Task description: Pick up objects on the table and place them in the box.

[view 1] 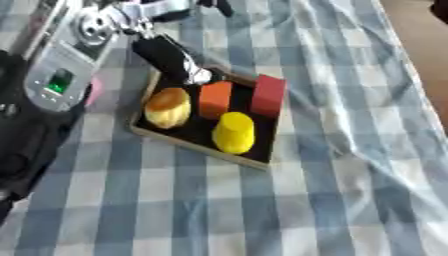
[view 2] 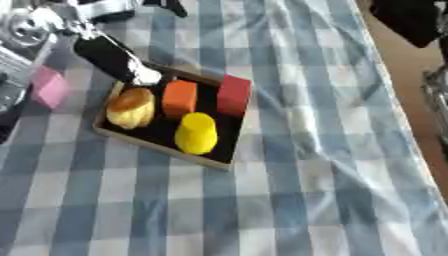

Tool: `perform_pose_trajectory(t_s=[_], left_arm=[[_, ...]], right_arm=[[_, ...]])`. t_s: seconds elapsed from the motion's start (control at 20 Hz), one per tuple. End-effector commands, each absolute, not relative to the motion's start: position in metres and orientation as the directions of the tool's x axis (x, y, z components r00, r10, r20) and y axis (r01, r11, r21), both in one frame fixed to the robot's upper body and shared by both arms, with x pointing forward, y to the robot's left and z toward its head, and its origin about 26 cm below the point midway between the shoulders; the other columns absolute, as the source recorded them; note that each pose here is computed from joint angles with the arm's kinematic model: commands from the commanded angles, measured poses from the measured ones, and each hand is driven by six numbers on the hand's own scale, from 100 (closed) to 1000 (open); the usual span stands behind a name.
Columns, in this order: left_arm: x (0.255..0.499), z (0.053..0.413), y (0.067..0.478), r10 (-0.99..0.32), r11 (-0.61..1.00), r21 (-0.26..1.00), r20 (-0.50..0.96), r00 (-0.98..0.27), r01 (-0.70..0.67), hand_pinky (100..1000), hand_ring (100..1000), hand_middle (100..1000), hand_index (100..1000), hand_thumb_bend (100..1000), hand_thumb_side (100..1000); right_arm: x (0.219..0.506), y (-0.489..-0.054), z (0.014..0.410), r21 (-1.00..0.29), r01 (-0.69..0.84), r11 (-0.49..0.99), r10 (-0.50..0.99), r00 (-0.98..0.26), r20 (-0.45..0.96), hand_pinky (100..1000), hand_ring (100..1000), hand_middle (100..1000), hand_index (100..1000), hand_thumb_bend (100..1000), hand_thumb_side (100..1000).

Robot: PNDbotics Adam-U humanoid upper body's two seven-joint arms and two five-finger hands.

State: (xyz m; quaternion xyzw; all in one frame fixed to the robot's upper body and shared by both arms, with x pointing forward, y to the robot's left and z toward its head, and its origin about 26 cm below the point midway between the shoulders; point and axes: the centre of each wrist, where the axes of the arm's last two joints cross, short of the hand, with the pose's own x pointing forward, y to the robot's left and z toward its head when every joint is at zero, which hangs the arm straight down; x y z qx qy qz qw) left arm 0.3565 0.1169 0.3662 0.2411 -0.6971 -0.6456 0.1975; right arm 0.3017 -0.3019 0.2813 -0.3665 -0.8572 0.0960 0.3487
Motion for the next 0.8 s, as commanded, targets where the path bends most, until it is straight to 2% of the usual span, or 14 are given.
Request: perform_pose_trajectory(t_s=[0.05,0.35,0.55,0.8], left_arm=[[0.330,0.394,0.147,-0.597,0.114,0.982,-0.053,-0.801,-0.150,947,908,854,895,431,360],[0.315,0.406,0.192,-0.674,0.131,0.975,-0.047,-0.737,-0.182,955,917,863,901,448,307],[0.321,0.400,0.224,-0.726,0.072,0.985,-0.054,-0.686,-0.154,962,929,876,907,491,276],[0.334,0.381,0.261,-0.761,-0.041,0.994,-0.094,-0.641,-0.098,965,932,878,900,554,301]], right_arm=[[0.296,-0.307,0.292,-0.423,0.594,0.684,0.724,-0.486,0.489,801,748,548,703,220,343],[0.295,-0.311,0.290,-0.432,0.605,0.669,0.737,-0.467,0.488,802,749,550,704,235,339],[0.294,-0.313,0.290,-0.433,0.611,0.663,0.743,-0.463,0.484,802,749,551,704,251,336],[0.294,-0.313,0.290,-0.436,0.612,0.659,0.746,-0.459,0.483,802,749,551,704,262,336]])
